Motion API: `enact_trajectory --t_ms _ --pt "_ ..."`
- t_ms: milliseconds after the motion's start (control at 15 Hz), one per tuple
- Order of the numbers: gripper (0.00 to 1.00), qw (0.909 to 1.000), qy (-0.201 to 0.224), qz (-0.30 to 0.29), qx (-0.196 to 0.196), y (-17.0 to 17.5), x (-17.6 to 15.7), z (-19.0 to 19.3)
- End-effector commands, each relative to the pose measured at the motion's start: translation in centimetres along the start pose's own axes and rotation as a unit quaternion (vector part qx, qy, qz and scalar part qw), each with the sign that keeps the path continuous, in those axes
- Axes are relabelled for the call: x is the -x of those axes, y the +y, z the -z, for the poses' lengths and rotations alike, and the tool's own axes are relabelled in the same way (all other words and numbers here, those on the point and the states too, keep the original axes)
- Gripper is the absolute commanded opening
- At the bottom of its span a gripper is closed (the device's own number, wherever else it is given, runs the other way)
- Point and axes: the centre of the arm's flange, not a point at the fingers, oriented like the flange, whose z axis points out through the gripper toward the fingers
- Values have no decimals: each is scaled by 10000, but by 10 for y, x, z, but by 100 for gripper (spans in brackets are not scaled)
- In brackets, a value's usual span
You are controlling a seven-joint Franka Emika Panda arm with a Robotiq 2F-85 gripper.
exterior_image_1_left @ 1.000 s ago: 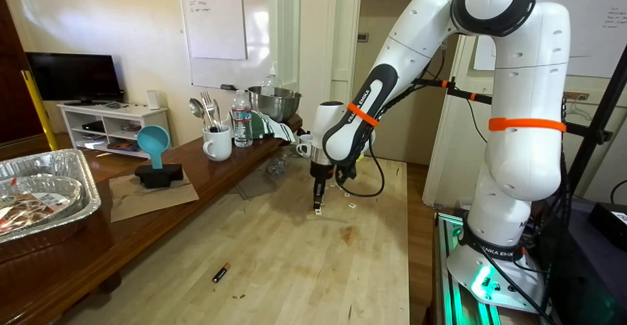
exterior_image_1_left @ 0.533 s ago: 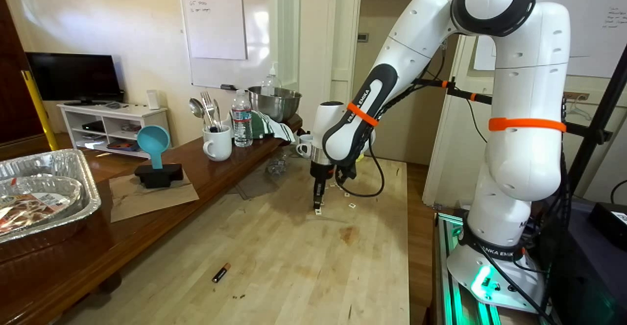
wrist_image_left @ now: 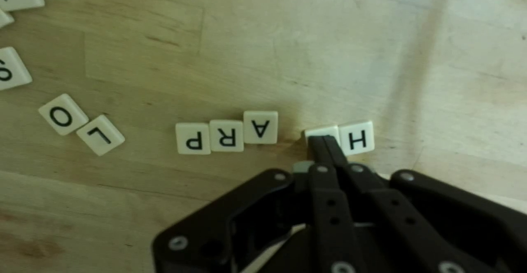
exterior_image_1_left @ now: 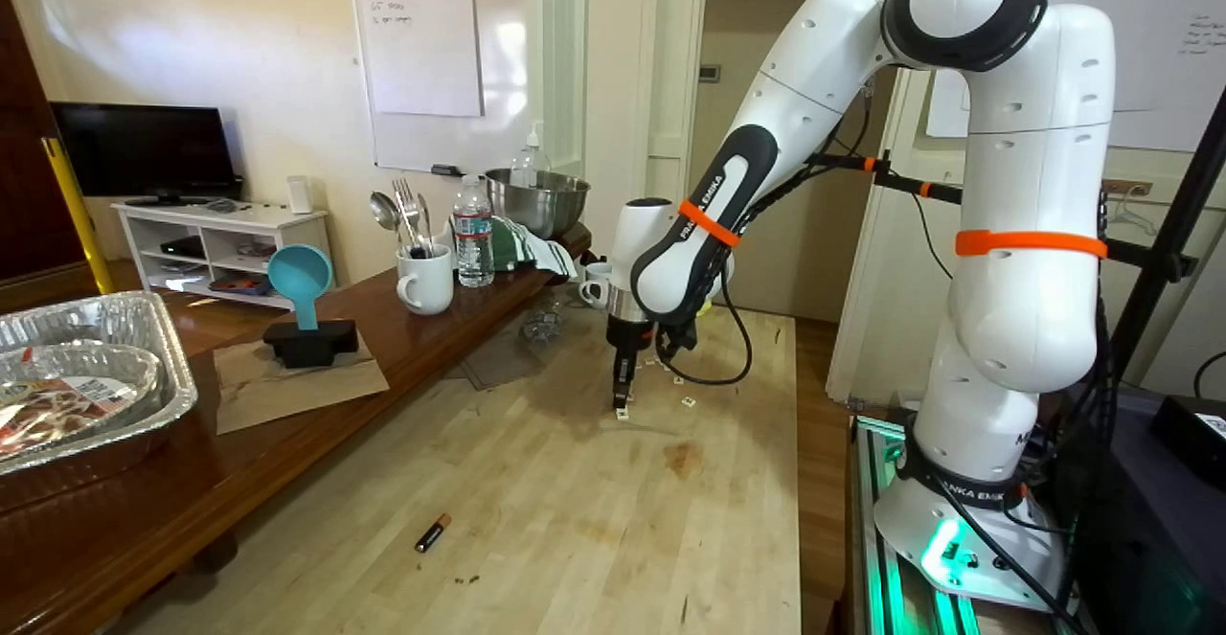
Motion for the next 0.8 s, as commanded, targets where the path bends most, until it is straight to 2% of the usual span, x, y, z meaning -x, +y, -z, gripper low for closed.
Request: enact_trajectory --t_ms 0,733 --pt "0 9999 -138 87 -9 -5 17 -14" --pt "0 9999 20 100 4 -4 17 -5"
